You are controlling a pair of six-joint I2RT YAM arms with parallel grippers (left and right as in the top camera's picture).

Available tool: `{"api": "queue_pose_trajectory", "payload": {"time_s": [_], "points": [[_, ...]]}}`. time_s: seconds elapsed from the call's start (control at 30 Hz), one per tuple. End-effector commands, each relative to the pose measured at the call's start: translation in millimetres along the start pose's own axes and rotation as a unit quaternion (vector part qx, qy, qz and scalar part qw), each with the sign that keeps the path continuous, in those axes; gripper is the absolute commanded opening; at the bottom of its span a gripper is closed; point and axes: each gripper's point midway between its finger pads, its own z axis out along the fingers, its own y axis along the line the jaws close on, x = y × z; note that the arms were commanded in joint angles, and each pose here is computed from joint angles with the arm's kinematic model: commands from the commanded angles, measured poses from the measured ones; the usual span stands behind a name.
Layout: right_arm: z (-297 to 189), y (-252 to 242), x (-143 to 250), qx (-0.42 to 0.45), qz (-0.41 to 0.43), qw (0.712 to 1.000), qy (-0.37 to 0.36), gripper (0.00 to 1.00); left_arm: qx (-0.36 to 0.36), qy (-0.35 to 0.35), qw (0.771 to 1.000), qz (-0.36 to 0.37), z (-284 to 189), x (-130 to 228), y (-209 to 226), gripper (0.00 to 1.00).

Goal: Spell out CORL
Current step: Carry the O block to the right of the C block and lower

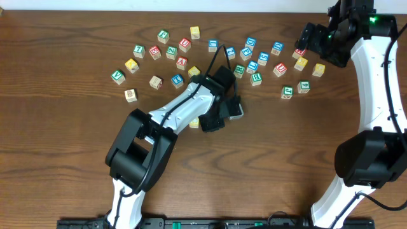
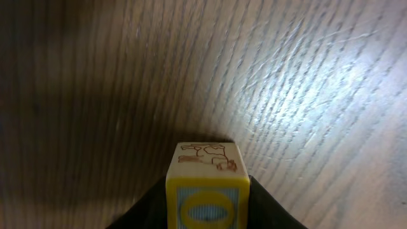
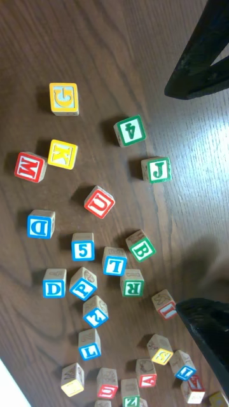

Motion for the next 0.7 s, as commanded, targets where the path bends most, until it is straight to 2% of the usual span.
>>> {"api": "queue_pose_trajectory", "payload": {"time_s": [0.0,0.17,0.23,0.4,0.53,0.67], "points": [[-1,2,3,-0.002,-0.008,1.000,0.003,0.95,0.012,0.005,1.000,0.003,8,6,-1,0.42],[-1,2,3,-0.002,-0.008,1.000,0.002,0.95,-0.010,0.021,1.000,0.004,7,10,7,0.65],[-1,2,3,-0.002,-0.008,1.000,0.002,0.95,-0.026,0.029,0.999,0.004,4,13,12,0.70],[-1,2,3,-0.002,-0.008,1.000,0.002,0.95,-0.062,0.003,0.998,0.007,-26,0,23,0.71],[-1,2,2,-0.002,-0.008,1.000,0.002,0.95,-0.097,-0.055,0.994,0.004,-74,-18,27,0.71],[-1,2,3,-0.002,-0.008,1.000,0.002,0.95,-0.136,-0.115,0.983,-0.033,-124,-28,29,0.71]]}}
